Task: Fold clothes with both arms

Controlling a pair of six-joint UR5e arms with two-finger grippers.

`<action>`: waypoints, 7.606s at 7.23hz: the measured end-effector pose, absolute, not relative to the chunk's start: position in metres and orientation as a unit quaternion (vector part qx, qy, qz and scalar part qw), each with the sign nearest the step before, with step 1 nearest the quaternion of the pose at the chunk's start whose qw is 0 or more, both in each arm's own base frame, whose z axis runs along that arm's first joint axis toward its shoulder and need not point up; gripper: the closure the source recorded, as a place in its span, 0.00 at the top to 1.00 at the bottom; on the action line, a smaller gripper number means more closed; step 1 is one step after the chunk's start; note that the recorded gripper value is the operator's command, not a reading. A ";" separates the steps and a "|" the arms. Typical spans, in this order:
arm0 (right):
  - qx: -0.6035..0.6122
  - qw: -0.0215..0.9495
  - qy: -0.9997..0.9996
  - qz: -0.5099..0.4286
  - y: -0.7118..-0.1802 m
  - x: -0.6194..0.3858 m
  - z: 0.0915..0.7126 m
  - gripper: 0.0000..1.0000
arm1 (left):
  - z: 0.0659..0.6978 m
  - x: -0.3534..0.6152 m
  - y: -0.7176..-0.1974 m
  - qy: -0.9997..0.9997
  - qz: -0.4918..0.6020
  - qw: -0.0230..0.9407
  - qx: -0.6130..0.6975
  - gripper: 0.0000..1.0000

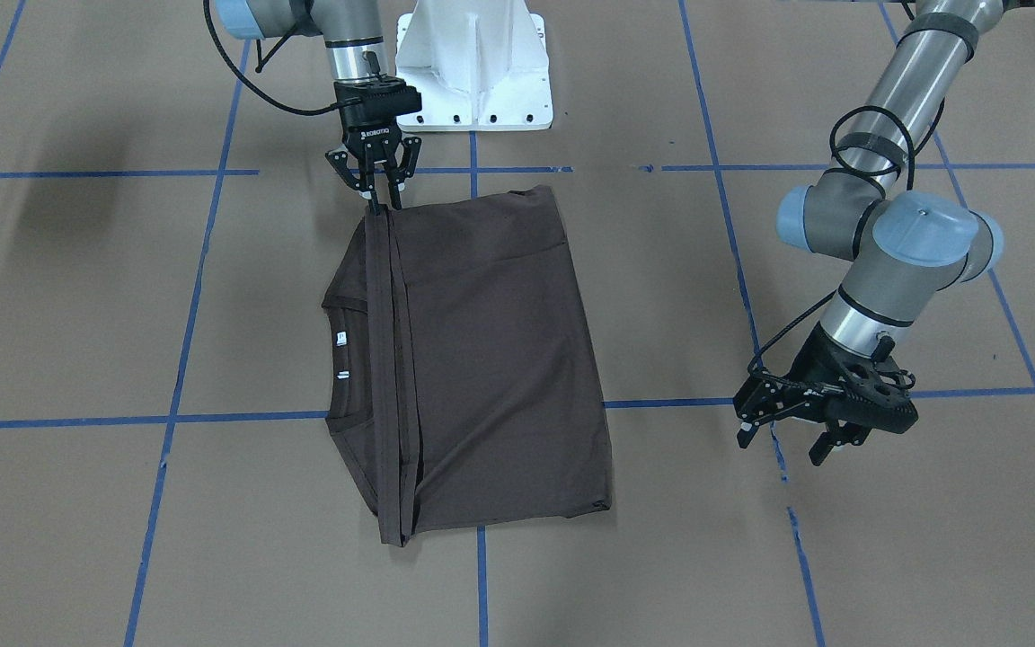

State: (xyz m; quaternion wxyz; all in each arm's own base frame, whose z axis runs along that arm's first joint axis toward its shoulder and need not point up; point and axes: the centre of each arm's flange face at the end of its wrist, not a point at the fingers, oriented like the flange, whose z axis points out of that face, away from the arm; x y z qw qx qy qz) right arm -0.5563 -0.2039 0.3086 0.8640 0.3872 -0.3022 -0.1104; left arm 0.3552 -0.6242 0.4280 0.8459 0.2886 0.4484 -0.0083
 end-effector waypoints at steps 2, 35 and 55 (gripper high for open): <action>0.387 0.864 -0.301 -0.110 -0.204 -0.557 0.309 0.25 | 0.429 0.355 -0.624 0.448 -0.008 0.846 0.288 1.00; 0.158 0.823 -0.499 0.220 -0.293 -0.418 0.298 1.00 | 0.283 0.563 -0.207 0.535 -0.185 0.824 -0.009 0.65; 0.158 0.828 -0.491 0.220 -0.294 -0.424 0.305 0.97 | 0.277 0.573 -0.236 0.534 -0.189 0.824 0.016 0.00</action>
